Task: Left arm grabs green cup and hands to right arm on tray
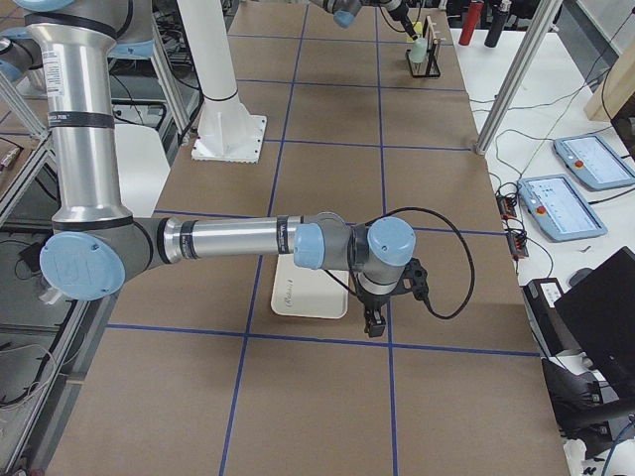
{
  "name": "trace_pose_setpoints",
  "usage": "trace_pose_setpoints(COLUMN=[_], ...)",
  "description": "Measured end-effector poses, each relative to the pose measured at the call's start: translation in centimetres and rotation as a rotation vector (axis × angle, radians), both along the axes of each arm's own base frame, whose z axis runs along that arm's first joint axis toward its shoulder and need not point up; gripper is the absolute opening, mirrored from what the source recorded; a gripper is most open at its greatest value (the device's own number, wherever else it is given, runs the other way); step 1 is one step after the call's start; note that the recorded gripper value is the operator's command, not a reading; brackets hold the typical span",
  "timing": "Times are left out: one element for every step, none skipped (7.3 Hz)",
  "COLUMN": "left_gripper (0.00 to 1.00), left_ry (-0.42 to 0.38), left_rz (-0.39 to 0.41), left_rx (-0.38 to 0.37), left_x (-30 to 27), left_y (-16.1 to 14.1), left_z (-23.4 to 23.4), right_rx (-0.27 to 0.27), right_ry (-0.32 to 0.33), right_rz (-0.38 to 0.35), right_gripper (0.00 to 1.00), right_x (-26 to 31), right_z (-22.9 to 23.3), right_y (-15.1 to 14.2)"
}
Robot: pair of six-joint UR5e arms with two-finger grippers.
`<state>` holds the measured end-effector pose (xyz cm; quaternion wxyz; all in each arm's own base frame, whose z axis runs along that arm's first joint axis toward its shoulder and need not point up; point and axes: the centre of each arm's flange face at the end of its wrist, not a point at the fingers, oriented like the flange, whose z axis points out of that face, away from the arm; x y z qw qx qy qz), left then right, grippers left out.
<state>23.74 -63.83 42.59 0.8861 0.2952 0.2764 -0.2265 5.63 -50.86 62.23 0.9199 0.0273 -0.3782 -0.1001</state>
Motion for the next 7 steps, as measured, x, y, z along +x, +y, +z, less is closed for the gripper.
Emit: trace_pose_setpoints(left_gripper=[1.00,1.00,1.00,1.00,1.00,1.00,1.00], left_ry=[-0.022,-0.039,-0.050,-0.057,-0.066,-0.077,-0.089], left_rz=[-0.032,-0.055,-0.067,-0.069,-0.063,-0.055,-0.048], left_rx=[0.036,0.061,0.076,0.083,0.085,0.086,0.086], left_x=[1.1,2.1,2.9,3.4,3.7,3.9,4.0], left_y=[-1.0,-2.1,-3.0,-3.3,-3.3,-3.2,-3.1], left_z=[1.1,1.9,2.4,2.8,3.1,3.3,3.6], right_rx=[0.001,0.003,0.004,0.004,0.004,0.003,0.002], right_ry=[0.000,0.000,0.000,0.000,0.000,0.000,0.000], right_rz=[0.000,0.000,-0.001,-0.001,-0.001,-0.001,-0.001], right_gripper=[0.99,0.99,0.99,0.99,0.99,0.99,0.99], right_x=[0.0,0.0,0.0,-0.1,-0.1,-0.1,-0.1], right_z=[-0.1,-0.1,-0.2,-0.2,-0.2,-0.2,-0.1], right_y=[0.0,-0.1,-0.1,-0.1,-0.1,-0.1,-0.1])
